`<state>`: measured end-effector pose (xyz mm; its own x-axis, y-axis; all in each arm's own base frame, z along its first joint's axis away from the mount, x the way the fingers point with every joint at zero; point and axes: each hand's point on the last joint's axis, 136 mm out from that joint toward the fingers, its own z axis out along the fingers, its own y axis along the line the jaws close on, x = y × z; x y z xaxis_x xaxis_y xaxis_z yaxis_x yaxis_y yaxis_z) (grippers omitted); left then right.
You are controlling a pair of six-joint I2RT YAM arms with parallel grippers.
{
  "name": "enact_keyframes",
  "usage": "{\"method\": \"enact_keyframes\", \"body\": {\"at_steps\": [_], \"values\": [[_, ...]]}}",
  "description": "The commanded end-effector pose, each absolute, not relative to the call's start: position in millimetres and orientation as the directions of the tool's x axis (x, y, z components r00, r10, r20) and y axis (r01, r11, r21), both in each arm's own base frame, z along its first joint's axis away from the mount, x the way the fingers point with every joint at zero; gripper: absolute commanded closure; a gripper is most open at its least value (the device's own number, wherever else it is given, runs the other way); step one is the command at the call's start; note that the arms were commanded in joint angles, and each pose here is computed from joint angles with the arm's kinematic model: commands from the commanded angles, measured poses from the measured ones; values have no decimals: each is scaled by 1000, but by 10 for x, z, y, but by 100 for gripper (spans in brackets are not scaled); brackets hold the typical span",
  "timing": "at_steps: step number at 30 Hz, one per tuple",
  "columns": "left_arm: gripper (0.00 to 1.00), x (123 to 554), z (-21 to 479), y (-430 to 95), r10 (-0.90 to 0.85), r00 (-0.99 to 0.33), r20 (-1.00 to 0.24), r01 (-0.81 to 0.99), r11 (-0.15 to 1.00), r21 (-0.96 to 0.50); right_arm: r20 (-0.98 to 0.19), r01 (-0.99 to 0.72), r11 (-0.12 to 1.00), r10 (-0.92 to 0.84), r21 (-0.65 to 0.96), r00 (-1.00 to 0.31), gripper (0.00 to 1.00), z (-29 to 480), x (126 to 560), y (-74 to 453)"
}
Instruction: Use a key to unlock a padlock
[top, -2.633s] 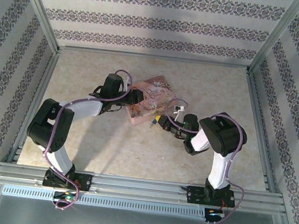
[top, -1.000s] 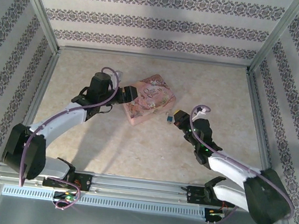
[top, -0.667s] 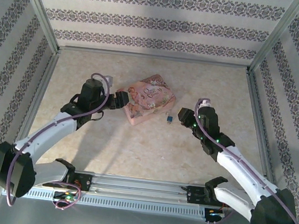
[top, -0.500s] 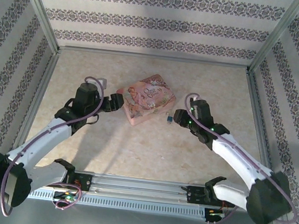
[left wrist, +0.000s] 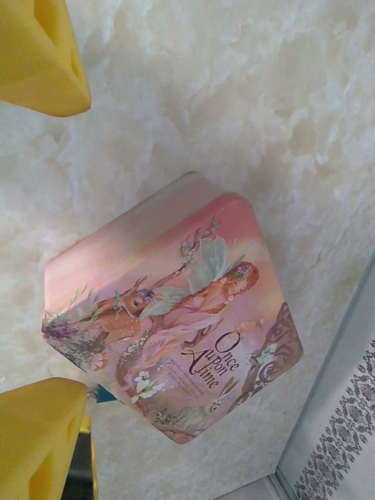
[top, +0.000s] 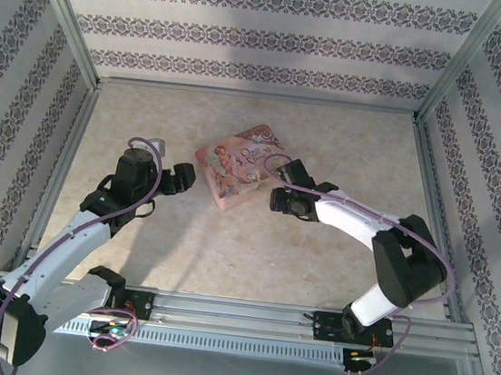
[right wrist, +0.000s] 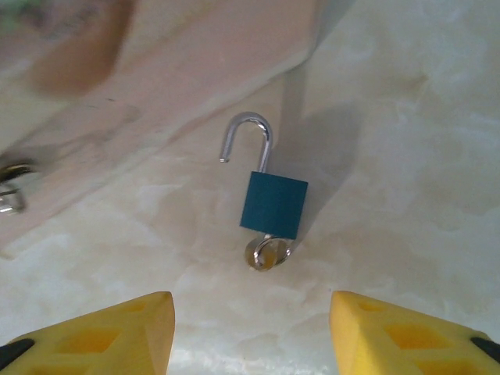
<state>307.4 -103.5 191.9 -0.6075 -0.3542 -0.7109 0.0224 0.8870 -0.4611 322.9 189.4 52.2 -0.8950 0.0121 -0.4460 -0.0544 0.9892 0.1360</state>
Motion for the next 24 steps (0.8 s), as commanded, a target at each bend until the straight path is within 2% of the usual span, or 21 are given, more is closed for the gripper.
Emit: {"method": "enact_keyframes", "body": {"at_steps": [1, 11, 24], "values": [[13, 3024, 1844, -950, -340, -616, -711, 2, 901, -433, -470, -45, 994, 8, 102, -882, 45, 494, 3365, 1924], [13, 2987, 1748, -935, -348, -633, -692, -15, 899, -438, -452, -18, 997, 21, 81, -892, 51, 257, 3526, 1939], [13, 2971, 1739, -920, -359, -633, -686, -25, 895, -445, -432, 23, 1000, 22, 3, -901, 64, 79, 3510, 1738]]}}
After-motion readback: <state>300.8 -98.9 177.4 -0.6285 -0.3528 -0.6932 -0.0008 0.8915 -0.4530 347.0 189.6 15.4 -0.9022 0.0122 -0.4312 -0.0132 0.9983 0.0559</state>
